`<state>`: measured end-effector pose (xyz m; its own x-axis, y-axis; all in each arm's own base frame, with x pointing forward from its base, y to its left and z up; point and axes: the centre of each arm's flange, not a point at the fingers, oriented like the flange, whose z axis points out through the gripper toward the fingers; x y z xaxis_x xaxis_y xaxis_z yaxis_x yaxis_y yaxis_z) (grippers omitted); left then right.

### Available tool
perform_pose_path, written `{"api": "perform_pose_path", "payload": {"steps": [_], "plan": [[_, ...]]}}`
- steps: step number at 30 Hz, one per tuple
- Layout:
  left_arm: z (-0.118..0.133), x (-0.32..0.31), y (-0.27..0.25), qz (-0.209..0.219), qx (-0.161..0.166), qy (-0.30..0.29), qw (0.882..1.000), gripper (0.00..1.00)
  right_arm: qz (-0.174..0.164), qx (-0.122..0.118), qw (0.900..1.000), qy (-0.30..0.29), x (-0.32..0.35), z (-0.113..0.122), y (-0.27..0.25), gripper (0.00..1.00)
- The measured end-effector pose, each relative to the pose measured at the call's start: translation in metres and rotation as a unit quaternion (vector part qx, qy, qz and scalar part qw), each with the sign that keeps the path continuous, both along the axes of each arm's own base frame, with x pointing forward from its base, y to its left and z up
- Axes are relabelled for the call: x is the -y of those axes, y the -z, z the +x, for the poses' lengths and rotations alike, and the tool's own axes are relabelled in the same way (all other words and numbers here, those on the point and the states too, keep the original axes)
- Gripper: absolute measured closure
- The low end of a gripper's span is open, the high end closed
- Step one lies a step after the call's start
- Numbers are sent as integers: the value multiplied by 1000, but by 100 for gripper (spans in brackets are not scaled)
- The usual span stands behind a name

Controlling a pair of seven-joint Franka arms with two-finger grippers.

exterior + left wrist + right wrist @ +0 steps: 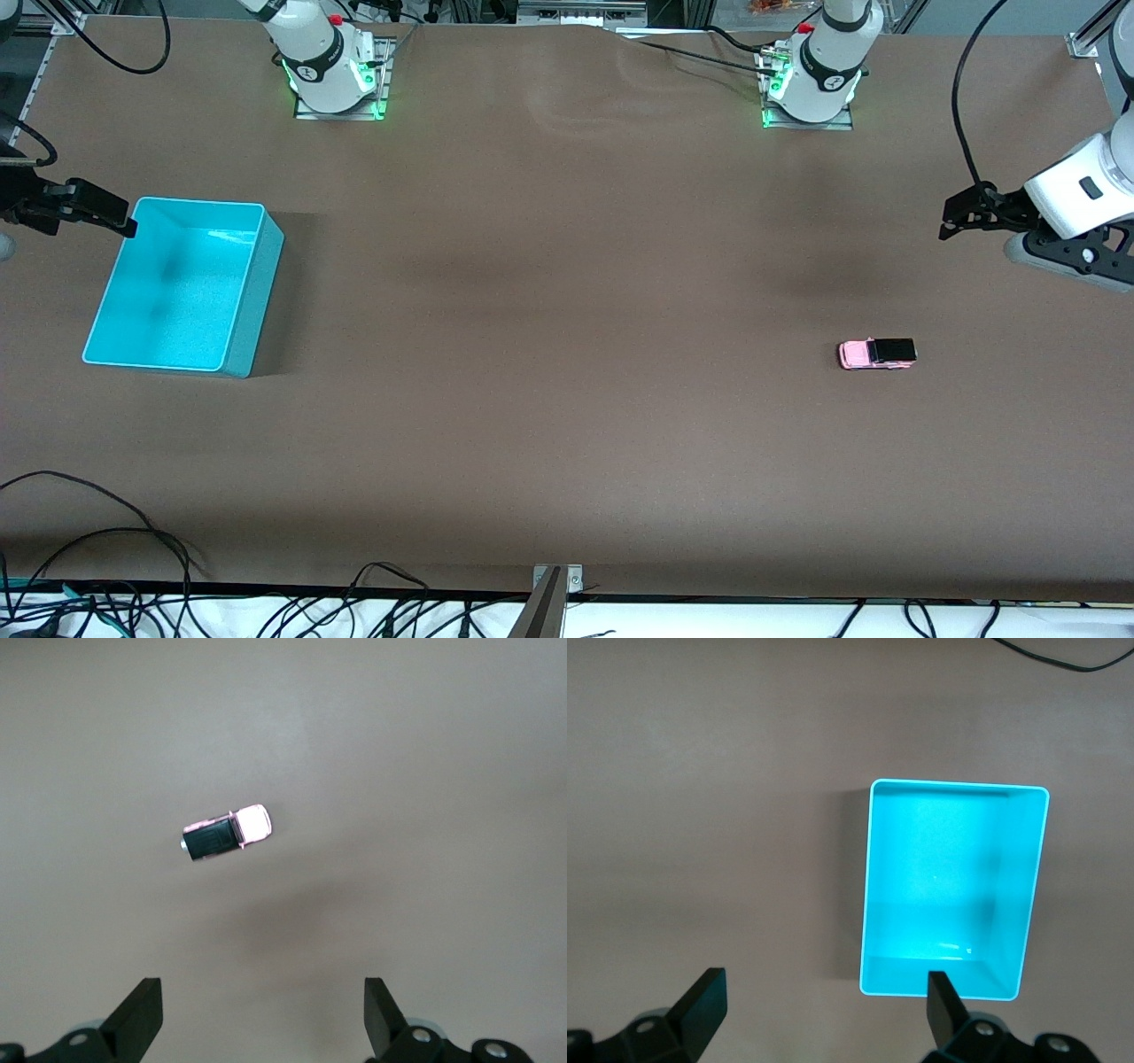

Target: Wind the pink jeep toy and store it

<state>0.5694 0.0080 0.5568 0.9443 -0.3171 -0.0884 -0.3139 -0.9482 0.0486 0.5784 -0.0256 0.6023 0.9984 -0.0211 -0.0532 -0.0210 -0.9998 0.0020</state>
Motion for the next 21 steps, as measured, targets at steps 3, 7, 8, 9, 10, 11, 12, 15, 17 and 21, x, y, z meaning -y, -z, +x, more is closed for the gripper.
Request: {"api": "perform_pose_path", "payload": {"steps": [3, 7, 8, 9, 10, 11, 12, 15, 17, 21], "plan": [[9, -13, 9, -6, -4, 42, 999, 0, 0, 0, 1000, 0, 0, 0, 0, 0], [21, -32, 24, -14, -10, 96, 995, 0, 0, 0, 1000, 0, 0, 0, 0, 0], [24, -35, 28, -16, -12, 106, 994, 0, 0, 0, 1000, 0, 0, 0, 0, 0], [26, -38, 33, -18, -14, 117, 993, 0, 0, 0, 1000, 0, 0, 0, 0, 0], [28, -40, 36, -19, -15, 126, 992, 0, 0, 0, 1000, 0, 0, 0, 0, 0], [31, -42, 41, -21, -16, 135, 990, 0, 0, 0, 1000, 0, 0, 0, 0, 0], [33, -44, 45, -22, -16, 143, 989, 0, 0, 0, 1000, 0, 0, 0, 0, 0], [39, -51, 57, -26, -16, 169, 985, 0, 0, 0, 1000, 0, 0, 0, 0, 0], [41, -55, 67, -31, -22, 189, 981, 0, 0, 0, 1000, 0, 0, 0, 0, 0], [45, -62, 88, -41, -36, 219, 974, 0, 0, 0, 1000, 0, 0, 0, 0, 0]]}}
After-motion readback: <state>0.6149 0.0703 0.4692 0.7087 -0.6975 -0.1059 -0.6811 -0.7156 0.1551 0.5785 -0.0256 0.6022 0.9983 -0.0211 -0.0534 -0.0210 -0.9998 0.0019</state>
